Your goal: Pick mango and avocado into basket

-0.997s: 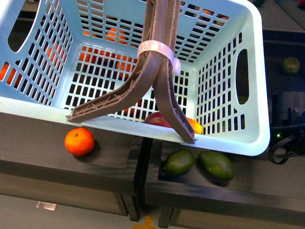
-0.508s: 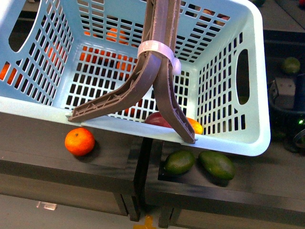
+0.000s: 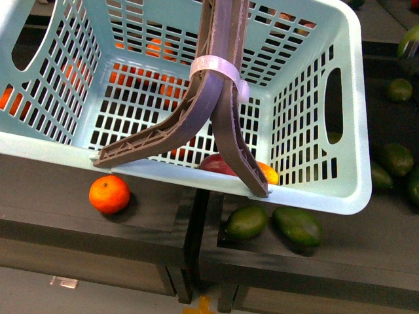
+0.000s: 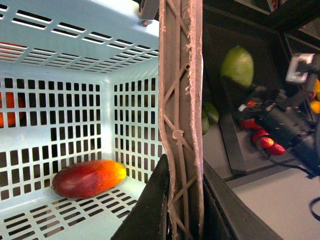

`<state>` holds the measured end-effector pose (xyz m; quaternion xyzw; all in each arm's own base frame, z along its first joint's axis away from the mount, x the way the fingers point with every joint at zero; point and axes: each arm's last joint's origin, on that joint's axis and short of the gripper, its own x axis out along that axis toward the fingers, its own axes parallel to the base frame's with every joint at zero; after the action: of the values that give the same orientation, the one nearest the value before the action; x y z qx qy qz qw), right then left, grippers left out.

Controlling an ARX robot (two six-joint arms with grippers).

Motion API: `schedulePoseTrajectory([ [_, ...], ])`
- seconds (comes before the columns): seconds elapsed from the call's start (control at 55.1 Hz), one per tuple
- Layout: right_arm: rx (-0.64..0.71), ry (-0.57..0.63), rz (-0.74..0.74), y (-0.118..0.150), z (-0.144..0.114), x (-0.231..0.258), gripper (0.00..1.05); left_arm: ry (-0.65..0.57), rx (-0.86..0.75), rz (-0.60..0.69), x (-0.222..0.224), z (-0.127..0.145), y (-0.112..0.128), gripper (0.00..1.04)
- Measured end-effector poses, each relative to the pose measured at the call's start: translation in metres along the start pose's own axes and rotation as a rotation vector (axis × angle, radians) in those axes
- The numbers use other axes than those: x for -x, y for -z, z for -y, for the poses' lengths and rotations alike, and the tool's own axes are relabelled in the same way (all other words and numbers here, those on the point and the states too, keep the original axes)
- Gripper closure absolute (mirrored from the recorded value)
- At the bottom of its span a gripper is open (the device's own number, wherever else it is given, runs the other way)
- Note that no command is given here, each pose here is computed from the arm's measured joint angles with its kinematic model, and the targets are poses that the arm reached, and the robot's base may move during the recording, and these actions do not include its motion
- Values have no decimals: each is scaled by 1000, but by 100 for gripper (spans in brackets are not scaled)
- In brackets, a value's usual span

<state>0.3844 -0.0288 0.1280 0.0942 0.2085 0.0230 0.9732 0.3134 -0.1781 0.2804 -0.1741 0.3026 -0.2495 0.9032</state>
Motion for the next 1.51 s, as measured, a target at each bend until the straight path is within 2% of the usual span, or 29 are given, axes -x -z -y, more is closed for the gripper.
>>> schedulePoseTrajectory([
  [0.163, -2, -70, 82, -34, -19, 37, 54, 0, 0, 0, 0, 0, 0, 93],
  [0.308, 26, -163, 82, -39, -48, 57, 54, 0, 0, 0, 0, 0, 0, 93],
  [0.653, 115, -318, 20, -16, -131, 64, 54, 0, 1, 0, 0, 0, 0, 93],
  [0.798, 144, -343, -29, 2, -154, 60, 54, 0, 0, 0, 0, 0, 0, 93],
  [0.852, 155, -334, -38, 7, -159, 59, 46, 0, 0, 0, 0, 0, 0, 93],
  [0.907, 157, -326, -38, 8, -160, 58, 39, 0, 0, 0, 0, 0, 0, 93],
  [0.961, 156, -298, -2, 3, -159, 60, 26, 0, 1, 0, 0, 0, 0, 93],
  [0.997, 148, -284, 39, -7, -156, 64, 18, 0, 1, 0, 0, 0, 0, 93],
  [1.088, 130, -251, 127, -26, -148, 78, 6, -1, -1, 0, 0, 0, 0, 93],
  [1.179, 112, -225, 193, -43, -138, 97, 8, -1, 1, -1, 0, 0, 0, 93],
  [1.27, 70, -170, 247, -52, -117, 129, 8, -1, 1, -1, 0, 0, 0, 93],
  [1.505, -29, -48, 270, -17, -72, 187, 8, -1, 0, -1, 0, 0, 0, 93],
])
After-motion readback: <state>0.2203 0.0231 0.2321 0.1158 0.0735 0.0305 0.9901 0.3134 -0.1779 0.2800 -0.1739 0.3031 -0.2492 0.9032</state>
